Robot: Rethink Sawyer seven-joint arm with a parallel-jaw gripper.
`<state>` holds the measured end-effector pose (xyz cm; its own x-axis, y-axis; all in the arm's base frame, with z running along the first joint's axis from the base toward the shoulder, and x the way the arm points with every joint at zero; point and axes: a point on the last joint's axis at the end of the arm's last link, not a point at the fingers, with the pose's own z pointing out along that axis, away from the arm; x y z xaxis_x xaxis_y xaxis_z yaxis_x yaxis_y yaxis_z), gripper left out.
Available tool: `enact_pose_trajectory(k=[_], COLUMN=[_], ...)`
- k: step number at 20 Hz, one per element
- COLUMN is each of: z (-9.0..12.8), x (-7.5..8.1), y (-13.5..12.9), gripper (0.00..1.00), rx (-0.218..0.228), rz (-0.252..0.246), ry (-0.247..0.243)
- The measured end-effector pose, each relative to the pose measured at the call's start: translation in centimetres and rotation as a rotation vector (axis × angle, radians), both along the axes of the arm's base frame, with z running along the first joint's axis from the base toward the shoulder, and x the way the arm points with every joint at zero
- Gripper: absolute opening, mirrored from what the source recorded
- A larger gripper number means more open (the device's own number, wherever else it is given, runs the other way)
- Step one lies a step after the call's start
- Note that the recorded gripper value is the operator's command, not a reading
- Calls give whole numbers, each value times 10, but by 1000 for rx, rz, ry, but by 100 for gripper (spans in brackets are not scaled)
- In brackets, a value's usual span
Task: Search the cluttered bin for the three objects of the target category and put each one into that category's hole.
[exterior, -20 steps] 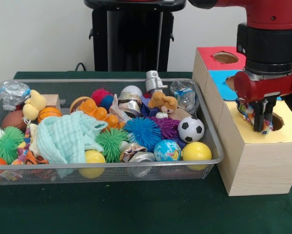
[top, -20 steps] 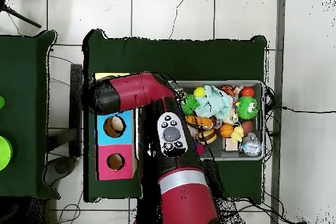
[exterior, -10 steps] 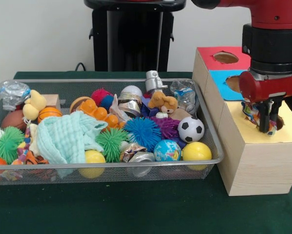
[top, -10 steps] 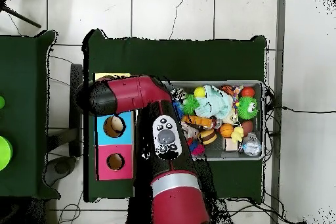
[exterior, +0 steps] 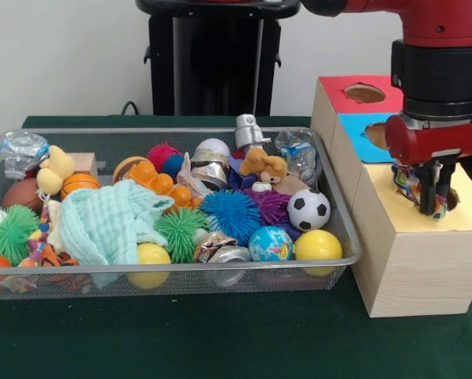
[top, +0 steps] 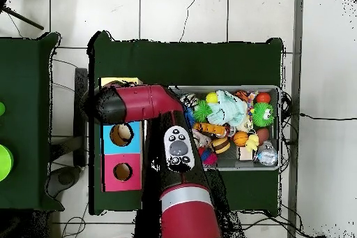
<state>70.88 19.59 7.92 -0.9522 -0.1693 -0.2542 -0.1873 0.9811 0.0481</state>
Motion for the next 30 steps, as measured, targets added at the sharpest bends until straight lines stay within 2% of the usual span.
enact_pose_trajectory(k=[17, 30], z=[-2, -4], x=[-6, -15], y=[-1, 1], gripper=[0, 0], rx=[25, 38], rz=[-78, -174], ry=[-40, -101])
